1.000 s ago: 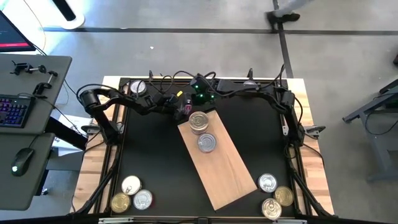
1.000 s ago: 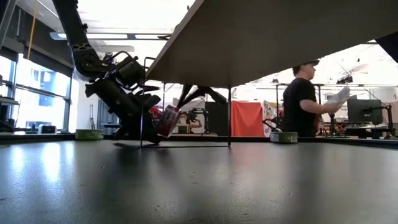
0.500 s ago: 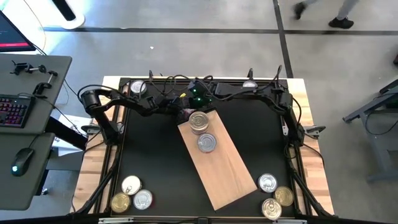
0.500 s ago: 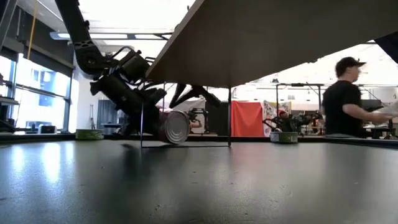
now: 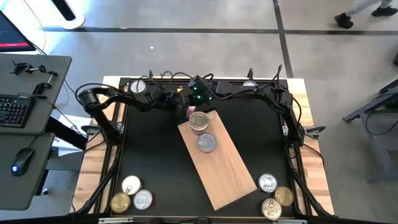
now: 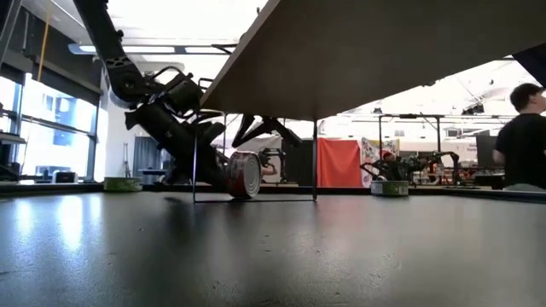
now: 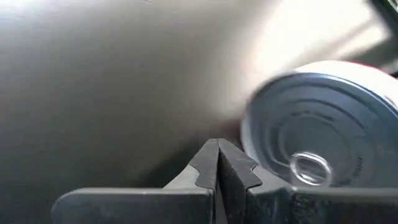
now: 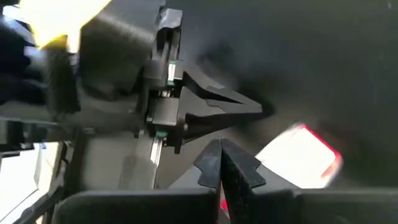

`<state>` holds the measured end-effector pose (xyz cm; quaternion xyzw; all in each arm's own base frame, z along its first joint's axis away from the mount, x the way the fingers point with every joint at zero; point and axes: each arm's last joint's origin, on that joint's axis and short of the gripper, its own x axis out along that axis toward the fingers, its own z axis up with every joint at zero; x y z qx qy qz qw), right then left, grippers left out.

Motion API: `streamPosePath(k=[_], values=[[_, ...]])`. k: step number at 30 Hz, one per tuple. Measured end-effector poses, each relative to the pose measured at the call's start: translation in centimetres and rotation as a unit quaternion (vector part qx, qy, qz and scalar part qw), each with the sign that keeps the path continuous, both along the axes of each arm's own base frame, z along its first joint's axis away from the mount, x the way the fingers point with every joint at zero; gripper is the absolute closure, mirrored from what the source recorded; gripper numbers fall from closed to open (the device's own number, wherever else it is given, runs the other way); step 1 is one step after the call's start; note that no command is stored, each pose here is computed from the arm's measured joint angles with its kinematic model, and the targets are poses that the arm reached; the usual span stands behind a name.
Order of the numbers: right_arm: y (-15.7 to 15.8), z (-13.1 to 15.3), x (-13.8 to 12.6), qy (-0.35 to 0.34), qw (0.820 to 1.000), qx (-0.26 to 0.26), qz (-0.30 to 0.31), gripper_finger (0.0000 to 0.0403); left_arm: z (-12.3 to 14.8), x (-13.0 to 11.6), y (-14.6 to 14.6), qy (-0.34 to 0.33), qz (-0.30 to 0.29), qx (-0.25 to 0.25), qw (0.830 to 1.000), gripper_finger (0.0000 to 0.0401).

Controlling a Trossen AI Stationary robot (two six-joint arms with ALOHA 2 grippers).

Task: Stack canned seafood by type on shelf
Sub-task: Stack the red tuna can on top of the red tuna can on the shelf

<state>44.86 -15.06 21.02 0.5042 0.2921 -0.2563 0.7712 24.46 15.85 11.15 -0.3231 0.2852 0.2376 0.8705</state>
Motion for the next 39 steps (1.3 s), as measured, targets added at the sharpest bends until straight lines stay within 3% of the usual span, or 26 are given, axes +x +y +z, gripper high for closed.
streamPosePath(k=[7,11,17,25,29,32,35,39], values=[[-1.3,3.1,-0.1,-0.085,0.995,-0.053,0.013,0.0403,1.5,-1.8,0.8,0.009,-0.017,0.001,1.000,0.0401],[-1.4,4.9,-0.3,-0.124,0.985,-0.088,0.075,0.0403,2.8,-2.0,0.4,-0.007,-0.054,0.014,0.998,0.0401],[-0.9,6.6,-0.8,-0.038,0.973,-0.133,0.183,0.0371,3.6,-1.9,0.0,-0.021,-0.061,0.022,0.998,0.0401],[-0.5,8.4,-1.5,0.055,0.921,-0.232,0.309,0.0201,4.0,-2.1,0.1,-0.040,-0.059,-0.003,0.997,0.0401],[0.4,7.1,-1.3,0.104,0.877,-0.289,0.368,0.0127,5.1,-2.3,0.0,-0.057,-0.058,0.011,0.997,0.0401],[0.7,6.6,-1.0,0.126,0.845,-0.342,0.392,0.0111,5.9,-2.6,-0.1,-0.061,-0.060,0.037,0.996,0.0401],[0.9,5.7,-0.5,0.137,0.825,-0.358,0.415,0.0115,6.1,-2.7,-0.1,-0.055,-0.052,0.046,0.996,0.0401],[1.1,5.0,-0.2,0.140,0.821,-0.356,0.423,0.0127,5.8,-2.6,-0.4,-0.044,-0.050,0.034,0.997,0.0401]])
